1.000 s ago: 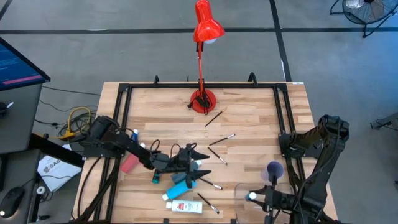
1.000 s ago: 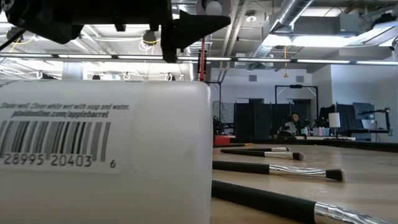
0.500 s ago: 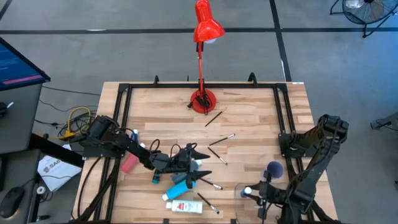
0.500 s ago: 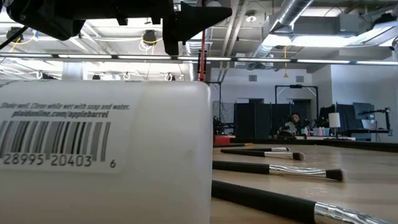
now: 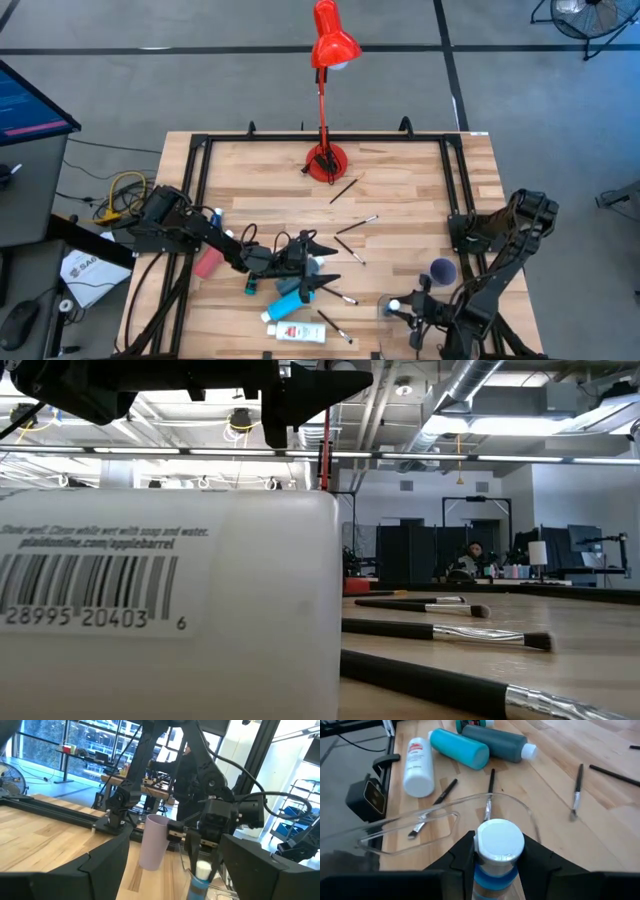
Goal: Pick & Place Paint Supplies
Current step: Put the blue paint bottle into the transparent bin
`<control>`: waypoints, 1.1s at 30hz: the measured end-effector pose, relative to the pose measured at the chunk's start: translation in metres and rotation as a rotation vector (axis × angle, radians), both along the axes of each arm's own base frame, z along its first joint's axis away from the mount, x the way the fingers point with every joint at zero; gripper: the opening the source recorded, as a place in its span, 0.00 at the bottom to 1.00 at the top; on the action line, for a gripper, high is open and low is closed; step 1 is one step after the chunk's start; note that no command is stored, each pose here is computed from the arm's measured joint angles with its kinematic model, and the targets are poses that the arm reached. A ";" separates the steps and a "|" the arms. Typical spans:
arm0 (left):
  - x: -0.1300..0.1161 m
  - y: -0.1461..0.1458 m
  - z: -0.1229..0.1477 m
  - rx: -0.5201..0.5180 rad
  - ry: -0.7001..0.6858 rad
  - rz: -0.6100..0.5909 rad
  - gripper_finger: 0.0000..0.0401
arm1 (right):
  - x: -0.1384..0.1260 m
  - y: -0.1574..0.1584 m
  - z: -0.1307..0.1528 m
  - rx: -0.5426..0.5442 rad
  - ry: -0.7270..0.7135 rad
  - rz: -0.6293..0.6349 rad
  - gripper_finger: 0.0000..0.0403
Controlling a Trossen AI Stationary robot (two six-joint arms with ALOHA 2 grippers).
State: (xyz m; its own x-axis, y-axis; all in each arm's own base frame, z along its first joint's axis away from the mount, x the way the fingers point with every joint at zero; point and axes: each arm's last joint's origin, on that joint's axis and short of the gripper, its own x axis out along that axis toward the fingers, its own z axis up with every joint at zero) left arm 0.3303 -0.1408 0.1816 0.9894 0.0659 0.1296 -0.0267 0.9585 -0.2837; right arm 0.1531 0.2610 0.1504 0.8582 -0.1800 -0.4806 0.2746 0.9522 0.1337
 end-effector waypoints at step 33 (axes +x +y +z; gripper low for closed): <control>0.000 0.000 0.000 0.011 0.004 0.001 0.74 | 0.007 0.000 -0.022 -0.057 0.043 -0.012 0.41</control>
